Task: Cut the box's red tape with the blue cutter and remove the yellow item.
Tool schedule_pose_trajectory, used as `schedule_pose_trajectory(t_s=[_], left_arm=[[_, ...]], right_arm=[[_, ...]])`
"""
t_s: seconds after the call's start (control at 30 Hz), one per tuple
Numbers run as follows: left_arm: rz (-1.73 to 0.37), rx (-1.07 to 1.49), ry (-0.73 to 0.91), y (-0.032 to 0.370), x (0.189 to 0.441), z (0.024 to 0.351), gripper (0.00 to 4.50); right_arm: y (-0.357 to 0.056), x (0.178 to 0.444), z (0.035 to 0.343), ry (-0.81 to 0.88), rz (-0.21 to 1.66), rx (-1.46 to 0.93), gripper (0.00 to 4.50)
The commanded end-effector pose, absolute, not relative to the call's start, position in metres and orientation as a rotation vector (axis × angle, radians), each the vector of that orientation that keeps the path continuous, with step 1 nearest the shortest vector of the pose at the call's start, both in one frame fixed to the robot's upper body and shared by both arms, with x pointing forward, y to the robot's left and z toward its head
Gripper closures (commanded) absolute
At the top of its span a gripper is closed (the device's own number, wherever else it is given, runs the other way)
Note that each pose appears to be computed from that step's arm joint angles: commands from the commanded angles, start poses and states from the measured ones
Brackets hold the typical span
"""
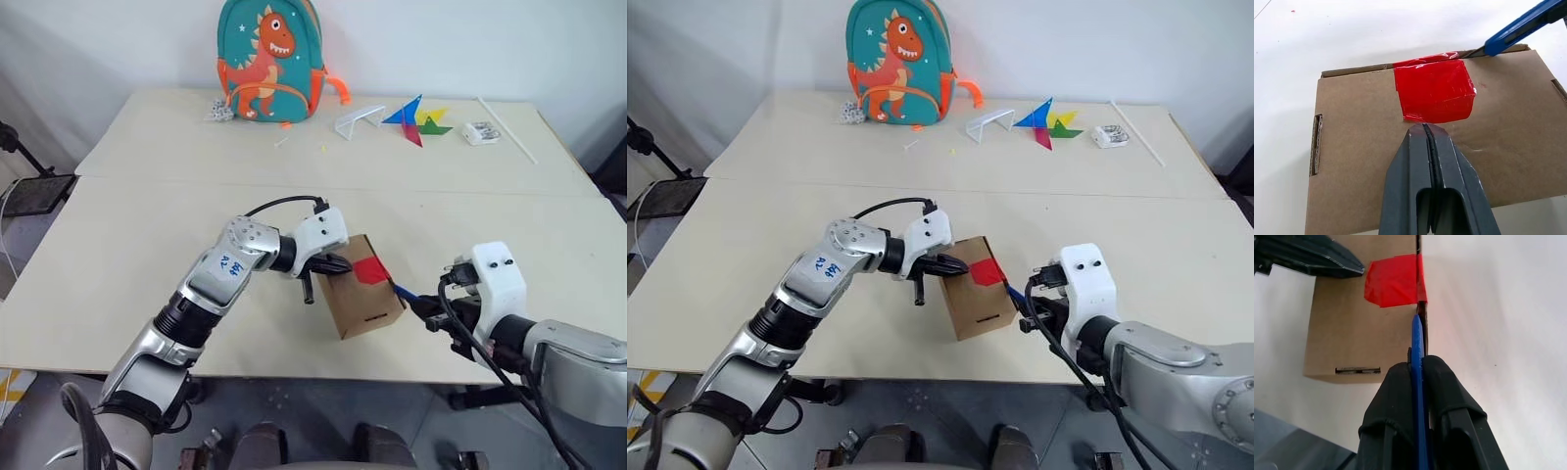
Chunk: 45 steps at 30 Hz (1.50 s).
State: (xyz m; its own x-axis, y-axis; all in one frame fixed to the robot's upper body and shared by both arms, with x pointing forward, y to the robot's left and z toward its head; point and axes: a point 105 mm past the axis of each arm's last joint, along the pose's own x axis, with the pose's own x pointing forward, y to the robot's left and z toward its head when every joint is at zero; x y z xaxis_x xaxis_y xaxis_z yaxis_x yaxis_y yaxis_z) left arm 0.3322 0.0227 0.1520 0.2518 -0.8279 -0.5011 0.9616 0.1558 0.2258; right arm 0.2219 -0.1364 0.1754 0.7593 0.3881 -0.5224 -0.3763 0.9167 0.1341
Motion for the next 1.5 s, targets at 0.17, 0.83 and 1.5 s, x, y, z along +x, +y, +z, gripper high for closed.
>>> schedule_pose_trajectory(t_s=[0.17,0.83,1.5], left_arm=[[-1.289,0.556,0.514,0.036,0.326,0.101,4.50],[-1.299,0.555,0.406,0.041,0.336,0.125,4.50],[-1.321,0.524,0.253,0.034,0.341,0.149,4.50]], right_arm=[[-0.144,0.229,0.211,0.554,0.588,-0.154,4.35],[-0.260,0.263,0.217,0.466,0.258,-0.181,4.35],[-0.315,0.276,0.143,0.150,0.215,-0.169,2.01]])
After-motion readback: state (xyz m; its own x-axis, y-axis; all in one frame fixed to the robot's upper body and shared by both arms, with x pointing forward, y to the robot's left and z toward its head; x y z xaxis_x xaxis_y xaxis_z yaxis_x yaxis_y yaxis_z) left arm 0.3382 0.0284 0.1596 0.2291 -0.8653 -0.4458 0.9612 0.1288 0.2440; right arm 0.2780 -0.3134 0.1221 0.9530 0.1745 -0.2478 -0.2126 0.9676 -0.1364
